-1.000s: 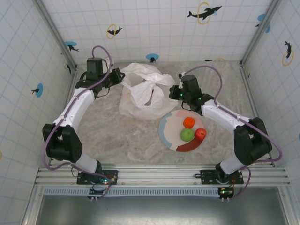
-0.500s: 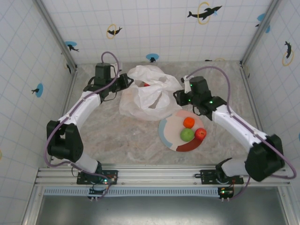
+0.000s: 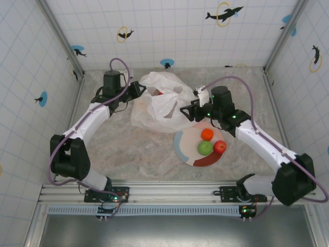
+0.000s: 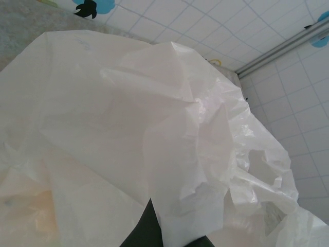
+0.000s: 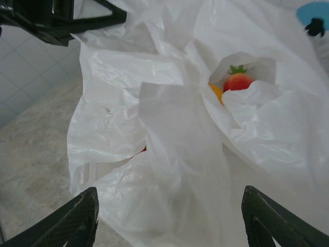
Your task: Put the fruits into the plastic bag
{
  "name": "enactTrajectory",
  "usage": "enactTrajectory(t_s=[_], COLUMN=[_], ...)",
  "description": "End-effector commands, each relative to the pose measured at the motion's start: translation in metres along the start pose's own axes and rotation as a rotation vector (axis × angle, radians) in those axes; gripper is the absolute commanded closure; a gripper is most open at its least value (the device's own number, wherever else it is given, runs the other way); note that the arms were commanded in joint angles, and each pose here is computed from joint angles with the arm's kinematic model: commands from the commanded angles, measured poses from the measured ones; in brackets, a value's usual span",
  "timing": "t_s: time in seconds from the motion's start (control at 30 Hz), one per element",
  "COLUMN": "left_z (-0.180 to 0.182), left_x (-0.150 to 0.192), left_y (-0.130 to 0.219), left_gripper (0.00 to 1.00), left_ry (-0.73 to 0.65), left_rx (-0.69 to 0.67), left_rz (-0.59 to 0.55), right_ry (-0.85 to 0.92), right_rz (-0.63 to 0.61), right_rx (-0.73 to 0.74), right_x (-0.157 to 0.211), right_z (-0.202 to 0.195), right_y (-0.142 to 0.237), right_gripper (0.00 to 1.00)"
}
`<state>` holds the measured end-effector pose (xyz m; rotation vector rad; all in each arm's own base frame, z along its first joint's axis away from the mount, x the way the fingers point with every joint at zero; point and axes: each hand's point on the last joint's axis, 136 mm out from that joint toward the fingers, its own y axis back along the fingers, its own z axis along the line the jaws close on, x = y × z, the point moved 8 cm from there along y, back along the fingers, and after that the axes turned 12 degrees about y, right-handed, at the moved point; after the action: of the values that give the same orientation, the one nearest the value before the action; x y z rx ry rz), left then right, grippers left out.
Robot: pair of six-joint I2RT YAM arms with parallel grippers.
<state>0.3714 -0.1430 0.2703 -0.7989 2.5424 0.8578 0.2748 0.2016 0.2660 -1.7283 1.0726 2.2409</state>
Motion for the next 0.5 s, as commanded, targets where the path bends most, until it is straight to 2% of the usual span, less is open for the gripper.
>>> enactTrajectory(t_s=[0.0,0.03,0.13,0.2,0.33,0.47], left_z=[-0.007,-0.006,-0.003,0.000,0.005,0.011], left_x=[0.002,0.003,0.005,0.005,0.004,0.006], left_y=[0.007,0.006,0.005,0.005,0.006,0.004], left_gripper=[1.00,1.00,1.00,1.00,1.00,1.00], left_ry=[-0.014,-0.013,-0.013,-0.018,-0.032,-0.029], left_rx=[0.034,0.032,0.022,0.009,-0.043,-0.059], left_rz=[-0.012,-0.007,-0.003,-0.010,-0.040,-0.044], right_ry=[-0.001,-0.008,0.010,0.030,0.059,0.122], right_rz=[-0.081,-0.082,-0.067,-0.054,-0.081,-0.024], right_rx=[-0.131,-0.161,-0.216,-0.250,-0.371,-0.469], right_x=[-0.010,-0.010,-0.011,-0.007,0.000,0.018], right_z=[0.008,0.011,0.027,0.042,0.081,0.122], right_y=[-0.018,-0.024,-0.036,-0.041,-0.053,-0.070], right_gripper=[0.28,0.33,0.57,0.67,0.78,0.81])
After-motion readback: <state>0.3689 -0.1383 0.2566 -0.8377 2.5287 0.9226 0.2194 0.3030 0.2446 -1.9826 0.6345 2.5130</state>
